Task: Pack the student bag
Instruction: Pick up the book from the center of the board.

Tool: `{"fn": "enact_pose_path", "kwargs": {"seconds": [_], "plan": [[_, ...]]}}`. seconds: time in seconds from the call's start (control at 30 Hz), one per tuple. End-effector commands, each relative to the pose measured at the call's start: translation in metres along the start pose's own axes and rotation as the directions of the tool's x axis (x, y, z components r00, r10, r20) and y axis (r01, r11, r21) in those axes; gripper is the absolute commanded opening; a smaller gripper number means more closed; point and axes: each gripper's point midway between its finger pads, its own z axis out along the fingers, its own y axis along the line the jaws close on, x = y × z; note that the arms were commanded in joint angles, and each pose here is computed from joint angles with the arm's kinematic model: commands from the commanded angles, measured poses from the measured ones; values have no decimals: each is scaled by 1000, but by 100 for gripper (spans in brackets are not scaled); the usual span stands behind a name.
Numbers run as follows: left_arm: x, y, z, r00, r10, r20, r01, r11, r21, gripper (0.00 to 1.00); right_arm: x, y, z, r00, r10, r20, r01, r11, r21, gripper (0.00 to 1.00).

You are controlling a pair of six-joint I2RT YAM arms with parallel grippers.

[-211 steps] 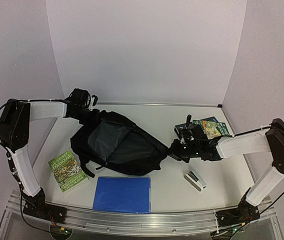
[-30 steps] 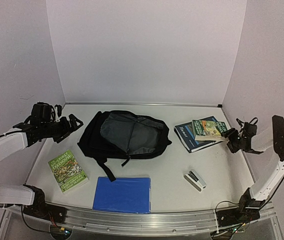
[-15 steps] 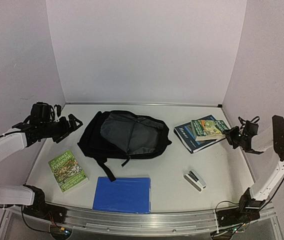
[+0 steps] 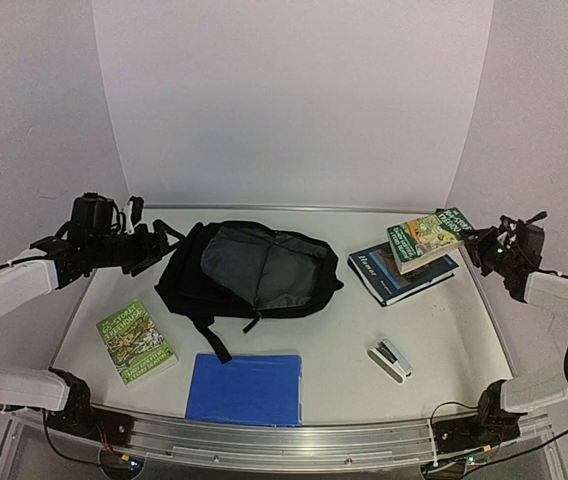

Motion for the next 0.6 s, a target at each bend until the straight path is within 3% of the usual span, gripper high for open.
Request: {"fn": "enact_pose_path", "kwargs": {"seconds": [0.0, 0.23, 0.47, 0.57], "plan": [[-21, -73, 2, 995, 85, 47, -93, 978, 189, 90, -17, 98, -31, 990, -131, 43, 137, 965, -224, 0], [-4, -166, 11, 985, 169, 44, -170, 869, 464, 89, 14, 182, -56, 990, -143, -3, 130, 911, -392, 0], [19, -223, 33, 971, 233, 50, -218, 778, 589, 92, 81, 260, -50, 969, -185, -161, 70, 839, -539, 0], [28, -235, 42, 971, 236, 45, -213, 760, 614, 94, 106, 295, -60, 957, -197, -212, 19, 771, -636, 0]]}}
